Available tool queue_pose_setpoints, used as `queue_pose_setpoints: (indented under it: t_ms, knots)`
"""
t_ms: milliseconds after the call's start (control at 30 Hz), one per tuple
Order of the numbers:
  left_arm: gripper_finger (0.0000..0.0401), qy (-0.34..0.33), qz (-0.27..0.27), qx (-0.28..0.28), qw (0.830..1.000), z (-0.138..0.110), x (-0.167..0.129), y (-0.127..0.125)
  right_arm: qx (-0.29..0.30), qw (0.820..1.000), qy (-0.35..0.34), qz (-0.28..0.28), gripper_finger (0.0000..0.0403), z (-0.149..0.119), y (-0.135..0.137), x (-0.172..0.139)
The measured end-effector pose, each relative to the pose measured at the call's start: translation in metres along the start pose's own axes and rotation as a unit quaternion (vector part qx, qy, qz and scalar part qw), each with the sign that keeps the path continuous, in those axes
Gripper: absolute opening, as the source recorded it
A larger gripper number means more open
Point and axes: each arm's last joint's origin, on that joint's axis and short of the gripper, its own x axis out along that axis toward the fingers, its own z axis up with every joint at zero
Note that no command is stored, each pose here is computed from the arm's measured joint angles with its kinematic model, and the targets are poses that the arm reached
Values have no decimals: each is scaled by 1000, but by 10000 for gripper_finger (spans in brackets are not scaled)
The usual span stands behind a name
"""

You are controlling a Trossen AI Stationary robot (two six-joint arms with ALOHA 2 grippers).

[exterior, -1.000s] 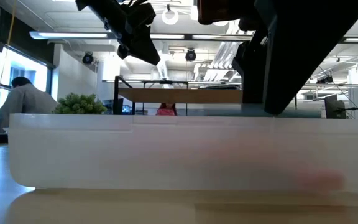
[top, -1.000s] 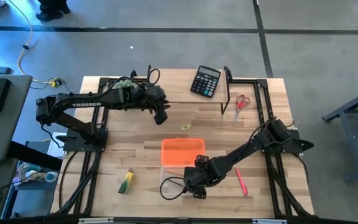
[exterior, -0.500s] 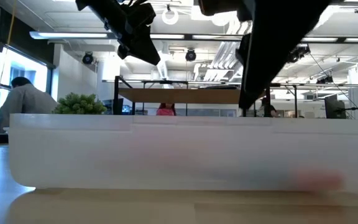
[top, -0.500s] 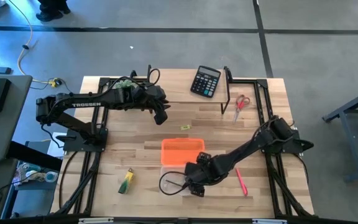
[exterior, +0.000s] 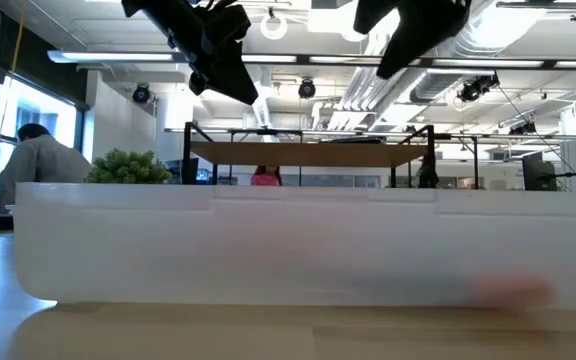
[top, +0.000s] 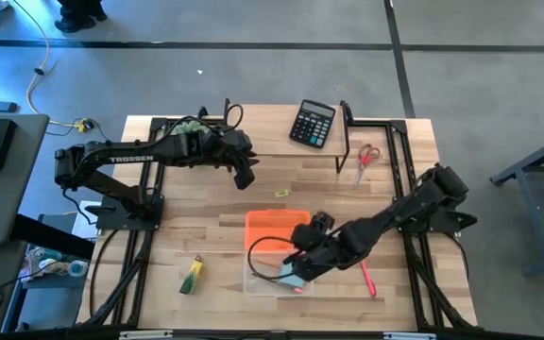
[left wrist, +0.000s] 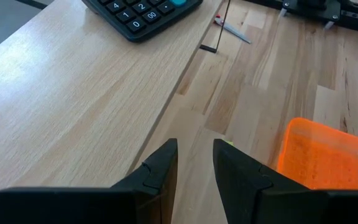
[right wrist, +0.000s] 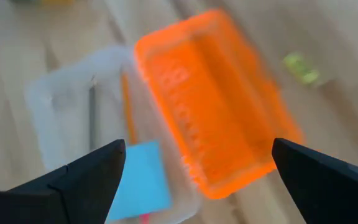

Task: Pack school essentials
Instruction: Put the green eraser into the orange supply box

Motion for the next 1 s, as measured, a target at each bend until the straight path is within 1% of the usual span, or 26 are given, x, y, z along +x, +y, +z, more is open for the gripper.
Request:
queue_pose_setpoints:
  t_ms: [167, 400, 467, 633, 833, 1000]
  knots:
    - [91, 0, 0, 0, 1000, 0, 0, 0, 6, 998, -50, -43, 397, 10, -18, -19]
    - [91, 0, 0, 0, 1000, 0, 0, 0, 4, 990, -94, -103, 397, 25, -54, -47]
    - [91, 0, 0, -4, 1000, 0, 0, 0, 2, 988, -107, -111, 397, 29, -64, -57]
    - [91, 0, 0, -41, 999, 0, 0, 0, 1, 983, -136, -125, 397, 38, -91, -81]
    - [91, 0, 0, -49, 999, 0, 0, 0, 27, 974, -170, -147, 397, 44, -125, -110]
    - [91, -3, -2, -63, 998, 1, 0, 0, 55, 969, -179, -161, 397, 42, -154, -131]
